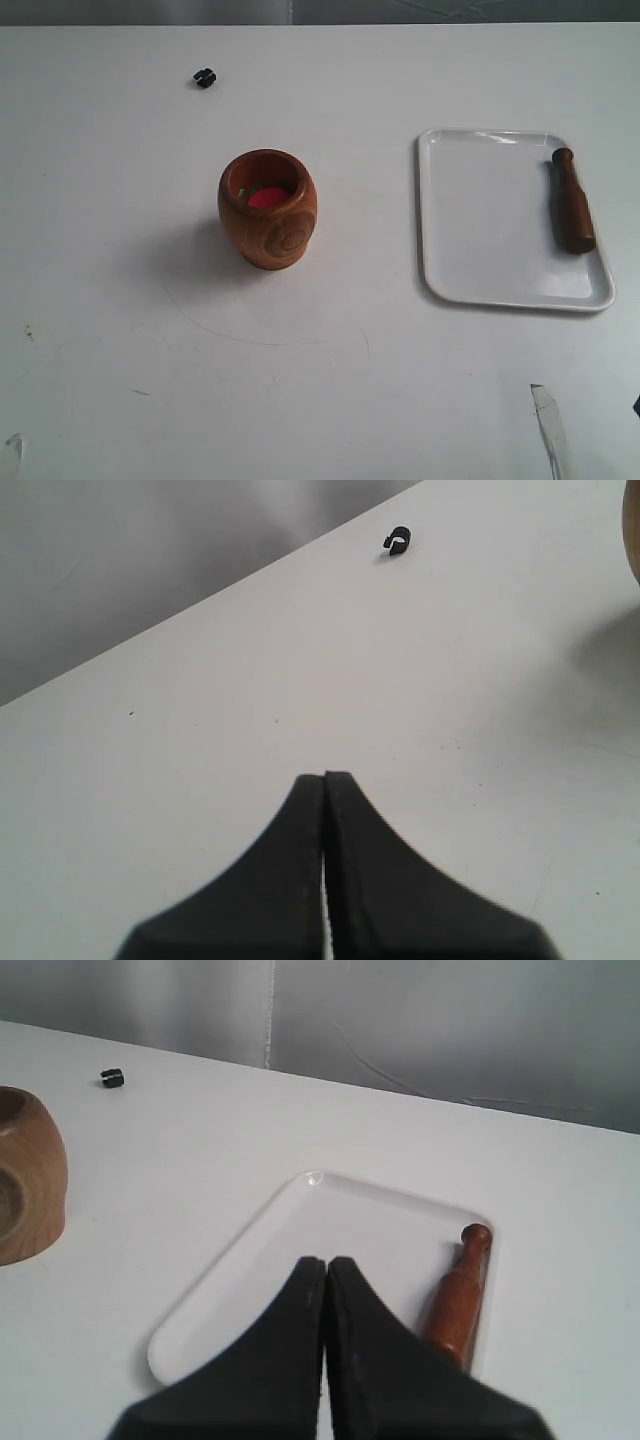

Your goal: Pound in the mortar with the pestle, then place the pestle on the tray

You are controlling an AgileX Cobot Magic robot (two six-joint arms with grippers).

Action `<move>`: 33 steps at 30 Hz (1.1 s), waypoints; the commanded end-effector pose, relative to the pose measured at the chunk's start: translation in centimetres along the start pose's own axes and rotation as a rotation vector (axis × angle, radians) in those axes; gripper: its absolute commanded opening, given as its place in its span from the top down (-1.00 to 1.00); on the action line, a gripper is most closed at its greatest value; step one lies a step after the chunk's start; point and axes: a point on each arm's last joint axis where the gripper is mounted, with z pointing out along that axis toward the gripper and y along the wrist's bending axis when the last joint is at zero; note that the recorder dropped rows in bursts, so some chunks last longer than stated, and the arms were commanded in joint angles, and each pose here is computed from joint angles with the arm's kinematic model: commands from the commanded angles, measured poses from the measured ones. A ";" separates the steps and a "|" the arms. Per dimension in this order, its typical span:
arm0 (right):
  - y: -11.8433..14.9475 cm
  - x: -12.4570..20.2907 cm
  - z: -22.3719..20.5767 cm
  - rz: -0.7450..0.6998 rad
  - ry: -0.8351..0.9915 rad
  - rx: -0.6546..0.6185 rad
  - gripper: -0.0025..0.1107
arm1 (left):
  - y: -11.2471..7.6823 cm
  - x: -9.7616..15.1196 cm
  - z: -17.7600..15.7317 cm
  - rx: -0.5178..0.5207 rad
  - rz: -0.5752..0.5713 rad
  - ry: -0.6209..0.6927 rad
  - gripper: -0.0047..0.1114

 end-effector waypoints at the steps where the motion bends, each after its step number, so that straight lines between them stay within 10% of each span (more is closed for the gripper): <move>1: -0.1 0.1 0.0 -0.061 0.006 0.015 0.96 | -0.1 0.0 0.0 0.008 -0.012 -0.007 0.92; 33: -1.3 0.3 0.0 0.092 0.022 0.222 0.96 | -0.1 0.0 0.0 0.008 -0.012 -0.007 0.92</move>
